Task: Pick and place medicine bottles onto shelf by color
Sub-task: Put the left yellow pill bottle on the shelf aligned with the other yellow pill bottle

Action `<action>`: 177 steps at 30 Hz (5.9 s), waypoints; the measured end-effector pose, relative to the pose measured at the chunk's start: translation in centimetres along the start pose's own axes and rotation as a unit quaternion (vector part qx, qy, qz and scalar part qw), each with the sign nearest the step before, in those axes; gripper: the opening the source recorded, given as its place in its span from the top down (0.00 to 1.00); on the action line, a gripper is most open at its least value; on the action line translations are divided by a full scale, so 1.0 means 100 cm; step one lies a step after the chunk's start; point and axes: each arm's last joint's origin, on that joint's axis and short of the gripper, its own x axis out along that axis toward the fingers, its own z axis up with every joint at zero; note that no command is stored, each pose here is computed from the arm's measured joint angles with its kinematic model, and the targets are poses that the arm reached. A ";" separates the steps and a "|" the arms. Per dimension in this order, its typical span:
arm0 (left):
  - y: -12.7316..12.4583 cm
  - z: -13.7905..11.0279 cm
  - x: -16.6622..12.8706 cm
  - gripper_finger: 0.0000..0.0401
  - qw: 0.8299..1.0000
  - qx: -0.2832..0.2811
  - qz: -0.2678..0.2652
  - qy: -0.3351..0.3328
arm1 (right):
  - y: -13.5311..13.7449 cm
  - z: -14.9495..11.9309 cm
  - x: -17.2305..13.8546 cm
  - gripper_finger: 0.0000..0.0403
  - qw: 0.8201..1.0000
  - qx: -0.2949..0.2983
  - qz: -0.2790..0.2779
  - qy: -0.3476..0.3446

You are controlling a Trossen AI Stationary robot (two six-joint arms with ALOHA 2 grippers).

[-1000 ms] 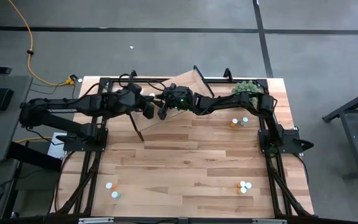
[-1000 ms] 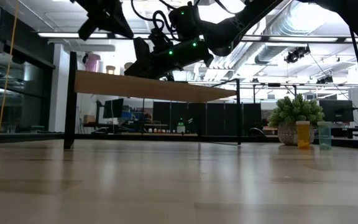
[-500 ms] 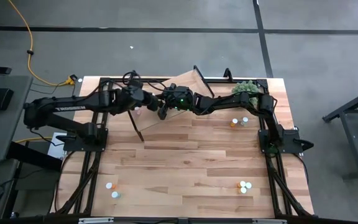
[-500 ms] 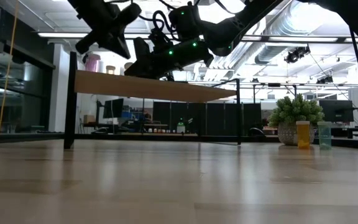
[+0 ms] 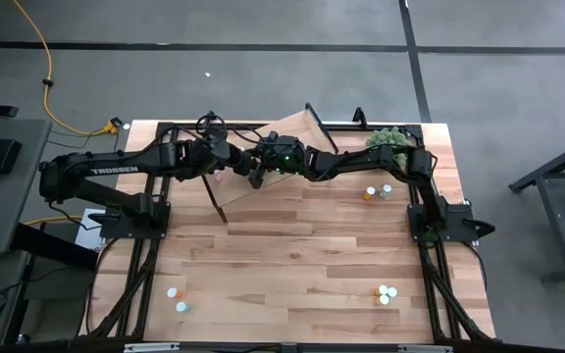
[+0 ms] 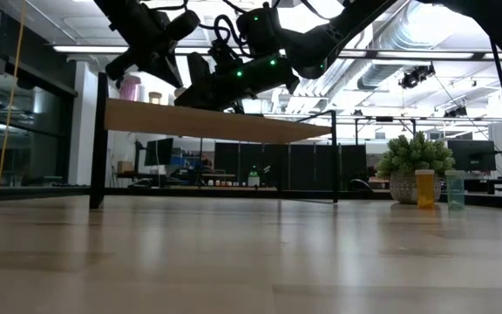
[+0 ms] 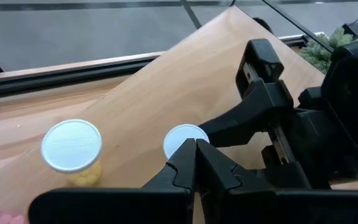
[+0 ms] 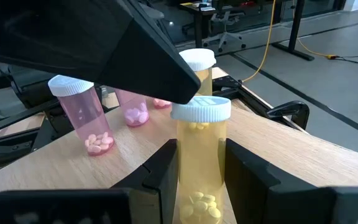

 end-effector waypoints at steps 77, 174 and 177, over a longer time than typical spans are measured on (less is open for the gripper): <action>0.004 0.026 -0.114 1.00 0.951 0.028 -0.266 -0.157 | -0.004 0.033 -0.050 0.43 0.987 -0.047 0.041 0.146; 0.017 0.014 -0.177 1.00 0.894 0.115 -0.377 -0.214 | 0.011 0.038 0.000 1.00 0.992 0.026 -0.009 0.124; 0.017 0.014 -0.177 1.00 0.894 0.115 -0.377 -0.214 | 0.011 0.035 -0.001 1.00 0.990 0.022 -0.010 0.139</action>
